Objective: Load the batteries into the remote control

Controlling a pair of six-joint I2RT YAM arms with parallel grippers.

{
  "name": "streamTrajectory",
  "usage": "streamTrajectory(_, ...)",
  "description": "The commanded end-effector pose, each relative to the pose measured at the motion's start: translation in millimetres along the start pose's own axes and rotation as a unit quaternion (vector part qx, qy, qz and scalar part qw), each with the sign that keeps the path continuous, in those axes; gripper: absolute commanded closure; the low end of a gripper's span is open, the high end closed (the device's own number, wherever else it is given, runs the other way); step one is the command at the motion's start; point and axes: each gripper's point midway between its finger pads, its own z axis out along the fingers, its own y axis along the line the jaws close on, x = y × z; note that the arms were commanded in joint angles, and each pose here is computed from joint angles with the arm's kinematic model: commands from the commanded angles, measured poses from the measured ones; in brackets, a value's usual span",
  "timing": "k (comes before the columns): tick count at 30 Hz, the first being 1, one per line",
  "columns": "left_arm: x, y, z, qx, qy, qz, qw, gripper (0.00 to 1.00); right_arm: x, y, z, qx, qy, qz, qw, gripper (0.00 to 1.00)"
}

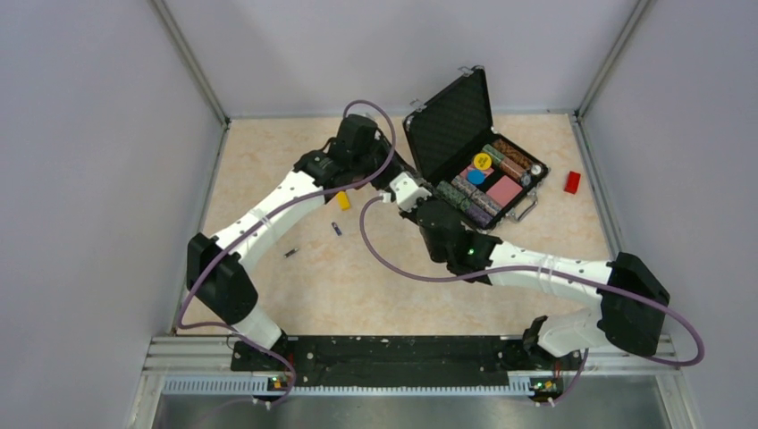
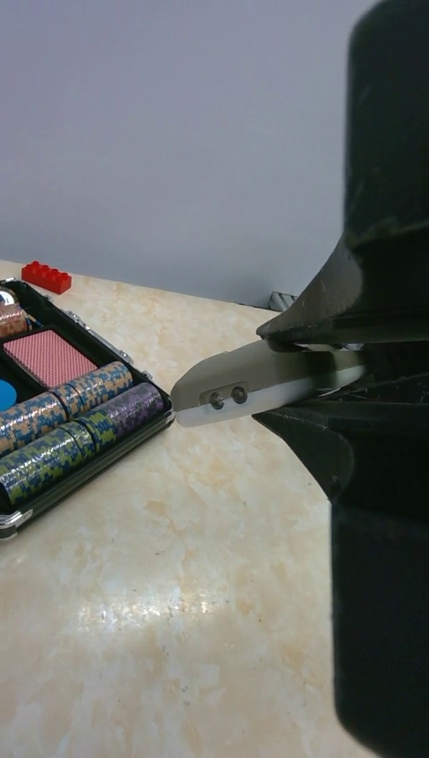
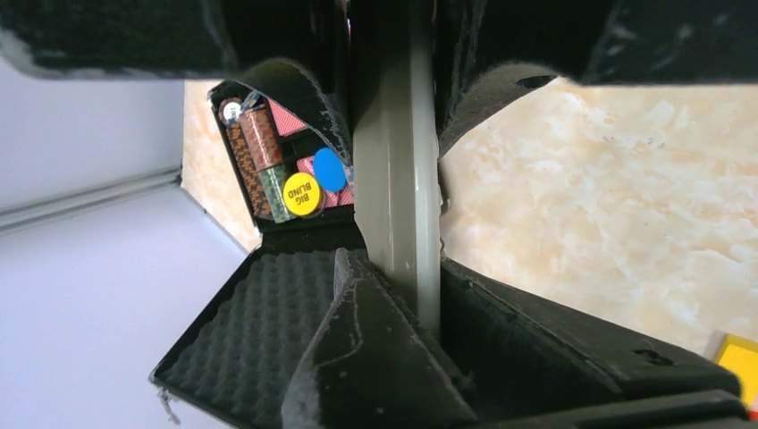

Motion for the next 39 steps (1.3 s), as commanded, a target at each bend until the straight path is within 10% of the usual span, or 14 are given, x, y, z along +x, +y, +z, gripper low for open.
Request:
streamTrajectory(1, -10.8, 13.7, 2.2, -0.024, -0.009, 0.016, 1.0, 1.0, -48.0, -21.3, -8.0, 0.029, -0.082, 0.053, 0.995, 0.6)
streamTrajectory(6, -23.7, 19.5, 0.6, -0.029, -0.028, 0.018, 0.999, 1.0, -52.5, -9.7, -19.4, -0.029, -0.107, 0.084, 0.99, 0.19)
streamTrajectory(11, -42.5, 19.4, -5.9, -0.01, -0.055, 0.032, 0.998, 1.0, -59.2, 20.2, -42.8, -0.156, -0.112, 0.128, 0.973, 0.02)
streamTrajectory(25, -57.7, -31.9, -87.1, 0.196, -0.167, 0.233, 0.938, 1.0, -65.7, -41.2, -37.0, -0.242, -0.003, 0.579, 0.778, 0.01)
streamTrajectory(35, -51.5, -57.9, -145.7, 0.289, -0.232, 0.216, 0.903, 1.0, -113.8, -15.8, -44.0, -0.397, -0.007, 0.696, 0.598, 0.01)
streamTrajectory(39, -47.6, -70.6, -160.0, 0.335, -0.224, 0.159, 0.901, 1.0, -139.7, -31.6, -62.4, -0.437, -0.084, 0.682, 0.58, 0.01)
